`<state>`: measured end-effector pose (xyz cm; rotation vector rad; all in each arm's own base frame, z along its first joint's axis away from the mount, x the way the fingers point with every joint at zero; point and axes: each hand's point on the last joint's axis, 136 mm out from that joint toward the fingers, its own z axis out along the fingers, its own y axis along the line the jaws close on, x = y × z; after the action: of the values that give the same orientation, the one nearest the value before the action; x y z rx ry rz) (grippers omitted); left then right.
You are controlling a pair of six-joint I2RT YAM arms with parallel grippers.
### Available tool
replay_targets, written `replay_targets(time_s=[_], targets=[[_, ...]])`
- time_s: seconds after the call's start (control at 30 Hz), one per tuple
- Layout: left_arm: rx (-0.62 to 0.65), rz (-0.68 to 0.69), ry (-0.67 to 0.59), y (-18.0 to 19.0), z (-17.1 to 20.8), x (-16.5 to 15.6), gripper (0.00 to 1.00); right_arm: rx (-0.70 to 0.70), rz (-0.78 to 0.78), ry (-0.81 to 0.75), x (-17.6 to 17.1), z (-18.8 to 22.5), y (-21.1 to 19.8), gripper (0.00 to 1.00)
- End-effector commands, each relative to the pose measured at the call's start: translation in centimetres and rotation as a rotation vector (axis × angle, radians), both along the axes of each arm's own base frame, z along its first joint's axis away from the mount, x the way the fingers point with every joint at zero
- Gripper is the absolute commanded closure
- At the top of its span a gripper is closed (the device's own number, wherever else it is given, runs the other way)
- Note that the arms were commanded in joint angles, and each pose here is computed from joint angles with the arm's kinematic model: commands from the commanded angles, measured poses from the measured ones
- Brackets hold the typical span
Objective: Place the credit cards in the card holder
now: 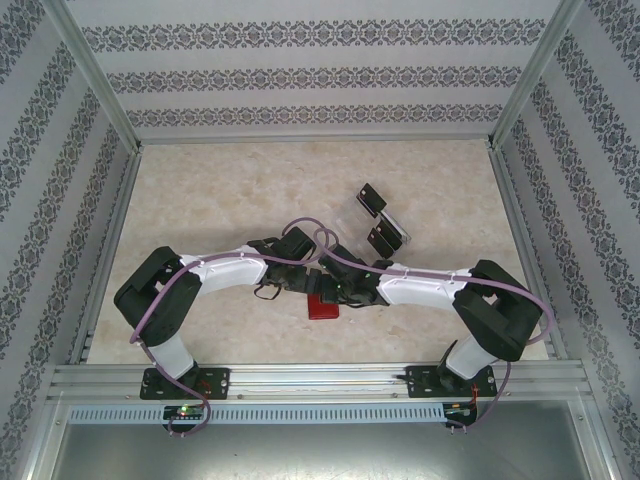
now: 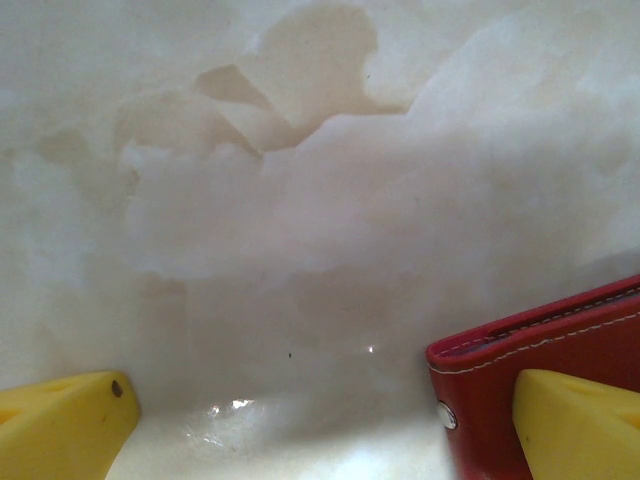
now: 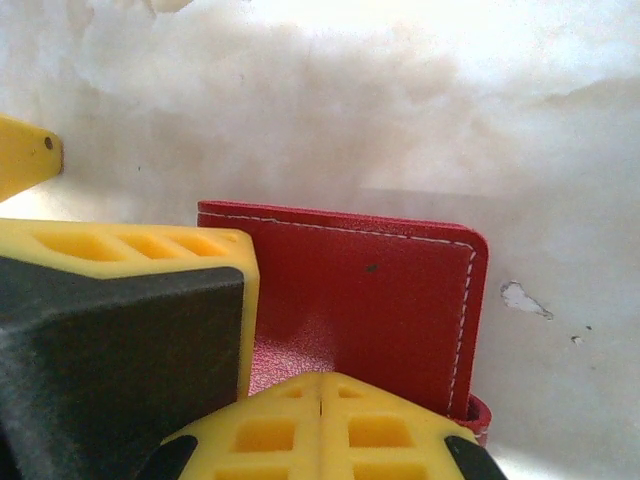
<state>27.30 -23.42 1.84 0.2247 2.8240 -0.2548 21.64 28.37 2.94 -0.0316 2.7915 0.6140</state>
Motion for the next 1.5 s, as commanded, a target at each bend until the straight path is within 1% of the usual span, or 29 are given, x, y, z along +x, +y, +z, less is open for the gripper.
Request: replay_targets(time_s=[0.0, 0.3, 0.4, 0.43, 0.5, 0.53, 0.57, 0.63, 0.7, 0.73, 0.8, 0.83, 0.93, 1.0, 1.07, 1.13, 1.2, 1.33, 1.4, 1.47], targets=[[0.123, -0.012, 0.071, 2.3, -3.1, -1.5, 0.00, -0.104, 0.002, 0.109, -3.2, -4.3, -2.1, 1.00], [0.121, -0.010, 0.072, 2.2, -3.1, -1.5, 0.00, -0.148, -0.034, 0.152, -5.6, -6.8, -3.7, 1.00], [0.123, -0.008, 0.071, 2.3, -3.1, -1.5, 0.00, -0.140, -0.029, 0.138, -5.3, -6.4, -3.5, 1.00], [0.122, -0.007, 0.068, 2.2, -3.0, -1.4, 0.00, -0.132, -0.024, 0.122, -5.0, -5.8, -3.2, 0.98], [0.124, -0.004, 0.063, 2.2, -2.8, -1.2, 0.00, -0.105, -0.006, 0.079, -3.8, -3.8, -2.2, 0.80], [0.124, 0.000, 0.059, 2.2, -2.7, -1.1, 0.00, -0.090, 0.005, 0.061, -3.2, -2.8, -1.8, 0.74], [0.125, 0.003, 0.054, 2.2, -2.5, -0.9, 0.00, -0.069, 0.016, 0.035, -2.5, -1.4, -1.2, 0.64], [0.131, 0.014, 0.038, 2.2, -2.0, -0.5, 0.00, -0.030, 0.038, -0.028, -0.9, 1.7, -0.3, 0.50], [0.126, 0.033, 0.016, 2.3, -1.1, 0.4, 0.00, 0.015, 0.047, -0.090, 0.8, 5.1, 0.1, 0.41], [0.121, 0.046, 0.005, 2.4, -0.6, 0.9, 0.00, 0.039, 0.048, -0.115, 1.4, 6.6, 0.2, 0.38], [0.102, 0.081, -0.036, 2.7, 1.0, 2.4, 0.00, 0.070, 0.041, -0.174, 2.4, 9.6, -0.2, 0.28], [0.090, 0.095, -0.056, 2.8, 1.9, 3.0, 0.00, 0.081, 0.036, -0.194, 2.7, 10.8, -0.6, 0.26], [0.048, 0.144, -0.137, 3.5, 5.7, 5.4, 0.00, 0.085, -0.009, -0.262, 3.8, 13.8, -3.1, 0.15], [0.025, 0.168, -0.207, 4.2, 8.8, 6.8, 0.00, 0.074, -0.059, -0.300, 4.7, 15.5, -5.5, 0.08], [0.023, 0.188, -0.268, 5.4, 11.5, 7.9, 0.00, 0.058, -0.130, -0.338, 6.0, 17.2, -8.4, 0.05], [0.036, 0.205, -0.318, 7.0, 13.8, 8.7, 0.00, 0.027, -0.216, -0.395, 7.3, 19.0, -11.6, 0.03], [0.058, 0.241, -0.366, 9.5, 15.6, 9.3, 0.00, -0.015, -0.317, -0.446, 8.7, 20.6, -15.3, 0.02], [0.056, 0.341, -0.444, 15.3, 17.7, 9.9, 0.00, -0.125, -0.550, -0.494, 11.0, 21.8, -23.2, 0.02], [0.086, 0.342, -0.559, 17.9, 18.9, 9.9, 0.00, -0.203, -0.685, -0.530, 11.9, 21.8, -27.6, 0.02], [0.151, 0.329, -0.714, 19.9, 20.1, 9.6, 0.00, -0.285, -0.804, -0.601, 12.4, 21.8, -31.2, 0.02]])
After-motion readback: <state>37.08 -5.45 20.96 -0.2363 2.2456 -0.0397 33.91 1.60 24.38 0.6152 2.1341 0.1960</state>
